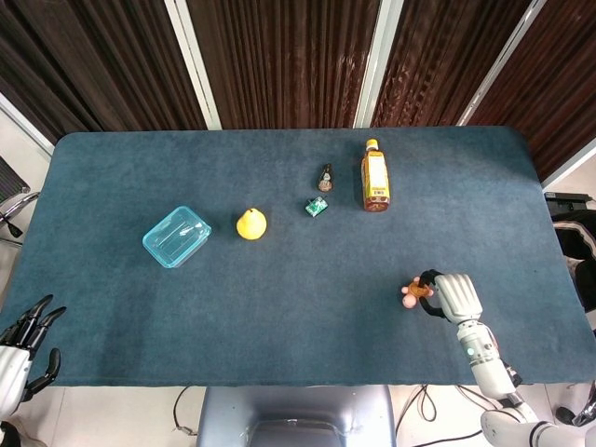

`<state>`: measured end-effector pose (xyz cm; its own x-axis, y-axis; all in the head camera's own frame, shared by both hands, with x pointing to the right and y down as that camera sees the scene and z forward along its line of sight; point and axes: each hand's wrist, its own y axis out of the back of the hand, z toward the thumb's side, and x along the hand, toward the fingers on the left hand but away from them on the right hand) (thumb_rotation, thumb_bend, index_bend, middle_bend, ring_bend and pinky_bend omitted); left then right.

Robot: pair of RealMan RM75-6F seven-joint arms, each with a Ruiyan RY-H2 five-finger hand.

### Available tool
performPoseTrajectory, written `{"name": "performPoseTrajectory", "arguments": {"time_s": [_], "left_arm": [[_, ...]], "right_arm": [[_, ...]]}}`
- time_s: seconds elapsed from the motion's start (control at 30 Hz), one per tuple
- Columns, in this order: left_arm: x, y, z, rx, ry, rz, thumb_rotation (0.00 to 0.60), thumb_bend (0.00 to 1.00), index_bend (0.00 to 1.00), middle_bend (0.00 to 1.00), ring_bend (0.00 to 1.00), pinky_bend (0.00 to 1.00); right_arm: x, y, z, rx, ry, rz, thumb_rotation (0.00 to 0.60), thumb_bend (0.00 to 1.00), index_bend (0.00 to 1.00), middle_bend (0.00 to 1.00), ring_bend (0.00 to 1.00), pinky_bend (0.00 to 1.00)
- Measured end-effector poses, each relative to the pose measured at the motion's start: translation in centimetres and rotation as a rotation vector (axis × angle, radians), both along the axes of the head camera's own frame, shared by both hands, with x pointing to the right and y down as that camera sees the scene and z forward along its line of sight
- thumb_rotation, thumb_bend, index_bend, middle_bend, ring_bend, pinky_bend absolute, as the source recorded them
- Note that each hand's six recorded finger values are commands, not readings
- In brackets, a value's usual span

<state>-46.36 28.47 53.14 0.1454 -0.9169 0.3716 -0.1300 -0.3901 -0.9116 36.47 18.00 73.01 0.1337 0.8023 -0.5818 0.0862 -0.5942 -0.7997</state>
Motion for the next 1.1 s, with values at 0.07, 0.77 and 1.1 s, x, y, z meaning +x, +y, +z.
{"name": "performPoseTrajectory", "arguments": {"time_s": [0.07,0.77,1.1], "left_arm": [[0.0,0.0,0.0,0.0,0.0,0.0,0.6,0.59,0.16,0.02,0.13,0.34],[0.0,0.0,0.1,-0.007,0.001,0.0,0.6,0.59,0.16,0.02,0.13,0.34],[0.0,-0.1,0.1,-0.009,0.003,-0.001,0.6,0.59,0.16,0.02,0.13,0.35]], "right_arm": [[0.0,0.0,0.0,0.0,0.0,0.0,0.6,1.0,0.81,0.68,1.0,1.0],[0.0,0.3,-1.9,-0.05,-0.046,-0.008,0.6,0.09,0.02,0.17,0.95,0.9],[0.2,-0.7,-2.1,-0.06,-0.025,0.056,0.6,0.12,0.18,0.15,0.94,0.87]]}}
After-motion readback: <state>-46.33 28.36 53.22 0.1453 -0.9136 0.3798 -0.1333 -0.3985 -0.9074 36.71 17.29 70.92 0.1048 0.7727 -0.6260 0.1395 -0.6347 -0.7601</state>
